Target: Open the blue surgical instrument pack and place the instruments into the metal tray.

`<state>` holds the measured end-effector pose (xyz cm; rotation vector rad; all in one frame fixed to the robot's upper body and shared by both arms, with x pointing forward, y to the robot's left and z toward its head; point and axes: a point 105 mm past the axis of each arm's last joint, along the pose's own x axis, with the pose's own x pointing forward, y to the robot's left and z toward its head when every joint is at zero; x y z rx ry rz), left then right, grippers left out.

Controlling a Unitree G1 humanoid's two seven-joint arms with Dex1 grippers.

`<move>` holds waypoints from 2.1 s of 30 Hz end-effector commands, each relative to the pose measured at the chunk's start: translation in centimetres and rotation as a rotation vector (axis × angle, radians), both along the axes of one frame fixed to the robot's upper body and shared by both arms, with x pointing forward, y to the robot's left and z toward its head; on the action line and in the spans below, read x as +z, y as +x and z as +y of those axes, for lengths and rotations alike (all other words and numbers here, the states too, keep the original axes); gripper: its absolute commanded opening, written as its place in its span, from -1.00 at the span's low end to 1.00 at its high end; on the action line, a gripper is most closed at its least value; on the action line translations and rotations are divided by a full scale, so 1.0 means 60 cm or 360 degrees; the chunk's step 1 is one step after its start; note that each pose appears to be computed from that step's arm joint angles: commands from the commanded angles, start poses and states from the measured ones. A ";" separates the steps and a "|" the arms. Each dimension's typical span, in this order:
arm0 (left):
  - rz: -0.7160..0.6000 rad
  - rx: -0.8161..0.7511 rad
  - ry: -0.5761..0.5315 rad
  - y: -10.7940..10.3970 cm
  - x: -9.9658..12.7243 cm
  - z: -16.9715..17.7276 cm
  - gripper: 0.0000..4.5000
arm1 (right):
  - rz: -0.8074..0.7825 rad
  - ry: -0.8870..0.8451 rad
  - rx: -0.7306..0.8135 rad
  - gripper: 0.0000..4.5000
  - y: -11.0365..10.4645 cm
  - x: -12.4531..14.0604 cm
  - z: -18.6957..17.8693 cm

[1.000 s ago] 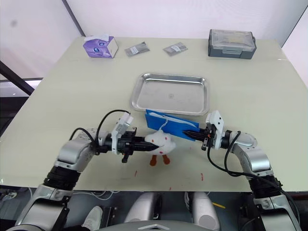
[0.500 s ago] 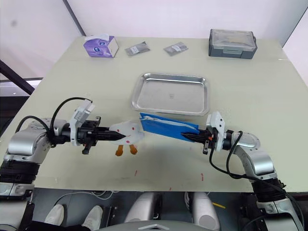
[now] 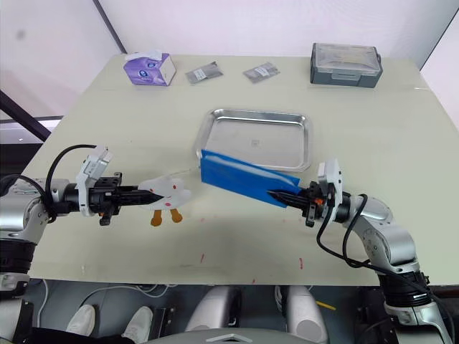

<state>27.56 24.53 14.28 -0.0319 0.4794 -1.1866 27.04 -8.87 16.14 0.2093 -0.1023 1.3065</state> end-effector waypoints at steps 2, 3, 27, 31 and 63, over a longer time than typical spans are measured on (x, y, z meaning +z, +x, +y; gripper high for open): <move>-0.0025 -0.0018 -0.0010 -0.005 0.015 -0.006 -0.97 | -0.0075 0.0295 0.0001 -1.00 -0.002 0.070 0.005; -0.0016 -0.0032 -0.0018 -0.008 0.016 -0.009 -0.97 | -0.0062 0.0330 0.0001 -1.00 -0.001 0.075 0.006; 0.0330 -0.0229 0.0589 -0.071 -0.044 0.064 -0.97 | -0.0529 -0.0542 0.0157 -1.00 0.014 -0.044 0.042; 0.0234 -0.0242 0.0604 -0.044 -0.048 0.056 -0.97 | -0.0534 -0.0534 0.0150 -1.00 0.020 -0.047 0.045; -0.0280 -0.0215 0.0207 0.047 0.079 0.018 0.98 | -0.0461 -0.0568 0.0086 -1.00 0.024 -0.066 0.026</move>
